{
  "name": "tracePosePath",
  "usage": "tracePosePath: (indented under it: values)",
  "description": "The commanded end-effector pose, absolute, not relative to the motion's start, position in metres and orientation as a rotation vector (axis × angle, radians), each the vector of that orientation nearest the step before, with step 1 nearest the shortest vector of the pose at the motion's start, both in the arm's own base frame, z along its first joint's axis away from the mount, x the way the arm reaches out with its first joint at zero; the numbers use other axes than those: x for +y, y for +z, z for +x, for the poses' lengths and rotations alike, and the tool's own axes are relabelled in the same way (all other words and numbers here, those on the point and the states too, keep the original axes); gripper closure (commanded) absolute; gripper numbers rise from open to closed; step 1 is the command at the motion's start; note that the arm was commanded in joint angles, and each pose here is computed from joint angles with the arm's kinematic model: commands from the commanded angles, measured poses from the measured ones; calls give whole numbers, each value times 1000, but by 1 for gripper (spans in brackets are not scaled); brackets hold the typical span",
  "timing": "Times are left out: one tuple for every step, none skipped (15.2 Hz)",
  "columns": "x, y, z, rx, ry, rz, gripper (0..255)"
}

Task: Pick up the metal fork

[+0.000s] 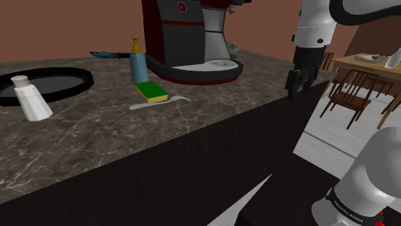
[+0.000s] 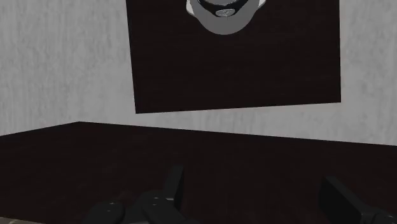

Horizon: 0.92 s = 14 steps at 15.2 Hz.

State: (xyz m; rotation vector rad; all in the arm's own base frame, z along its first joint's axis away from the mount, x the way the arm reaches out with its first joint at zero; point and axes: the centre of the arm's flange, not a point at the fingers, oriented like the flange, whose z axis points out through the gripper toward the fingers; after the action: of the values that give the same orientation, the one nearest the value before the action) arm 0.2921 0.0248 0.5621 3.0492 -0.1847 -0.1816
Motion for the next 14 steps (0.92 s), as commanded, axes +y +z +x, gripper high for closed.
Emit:
tracePosePath:
  values:
    - [25,562,292,-185,-182,3049,0]
    - [29,562,305,-131,-184,3055,0]
    - [33,562,317,-77,-187,3059,0]
    - [38,562,330,-24,-189,3063,0]
    - [43,562,342,30,-192,3066,0]
    - [48,562,354,84,-194,3067,0]
    - [54,562,365,138,-197,3068,0]
    - [61,562,377,192,-199,3068,0]
    - [68,562,388,246,-201,3067,0]
    - [75,562,399,301,-203,3065,0]
    - [82,562,410,355,-206,3062,0]
    - [90,562,421,409,-208,3058,0]
    - [98,562,431,463,-210,3053,0]
    - [107,562,441,517,-212,3048,0]
